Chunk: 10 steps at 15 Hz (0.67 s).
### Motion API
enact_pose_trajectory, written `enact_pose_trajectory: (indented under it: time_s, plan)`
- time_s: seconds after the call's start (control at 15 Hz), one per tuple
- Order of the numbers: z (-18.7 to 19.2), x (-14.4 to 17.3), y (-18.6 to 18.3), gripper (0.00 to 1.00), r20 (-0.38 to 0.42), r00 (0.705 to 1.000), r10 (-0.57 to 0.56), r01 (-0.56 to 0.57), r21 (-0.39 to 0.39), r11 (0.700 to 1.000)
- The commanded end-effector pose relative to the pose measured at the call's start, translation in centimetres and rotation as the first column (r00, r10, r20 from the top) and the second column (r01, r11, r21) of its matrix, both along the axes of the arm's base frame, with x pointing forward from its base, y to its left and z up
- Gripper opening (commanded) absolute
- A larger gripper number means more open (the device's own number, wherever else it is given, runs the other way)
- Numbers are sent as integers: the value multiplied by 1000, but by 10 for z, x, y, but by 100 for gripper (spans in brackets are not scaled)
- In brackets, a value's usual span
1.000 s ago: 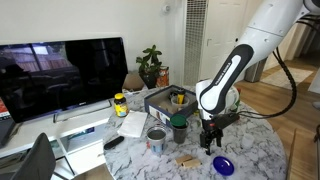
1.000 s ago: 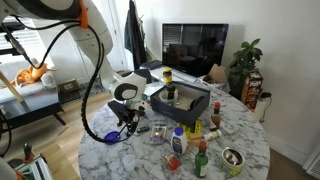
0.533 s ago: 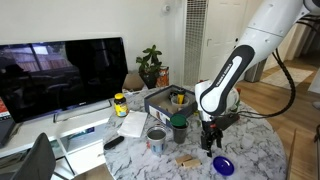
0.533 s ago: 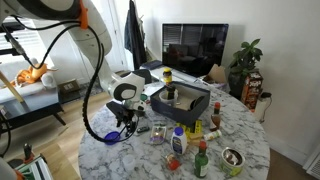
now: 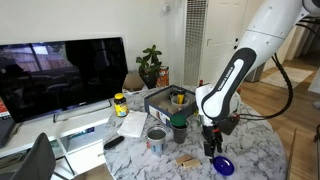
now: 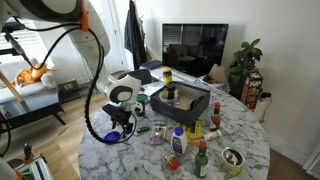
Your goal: Put the toy car on the table then put the blue lid on the green one
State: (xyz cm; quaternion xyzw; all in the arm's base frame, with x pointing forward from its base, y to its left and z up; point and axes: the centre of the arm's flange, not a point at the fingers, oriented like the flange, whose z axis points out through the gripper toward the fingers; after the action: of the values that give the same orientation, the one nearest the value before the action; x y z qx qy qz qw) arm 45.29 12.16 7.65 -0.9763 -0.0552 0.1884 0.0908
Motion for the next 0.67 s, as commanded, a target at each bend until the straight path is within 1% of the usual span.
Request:
enact_pose_trajectory:
  time_s: [0.0,0.13,0.33,0.47,0.6]
  plan:
    - [-11,-21,-5,100,36,998,54,-55,13,998]
    - [-13,-24,-6,98,54,996,66,-67,28,997]
    - [-14,-27,-8,89,78,994,79,-82,41,996]
    - [-11,-29,-11,96,98,991,86,-92,56,994]
    - [-11,-33,-14,100,99,990,104,-111,67,992]
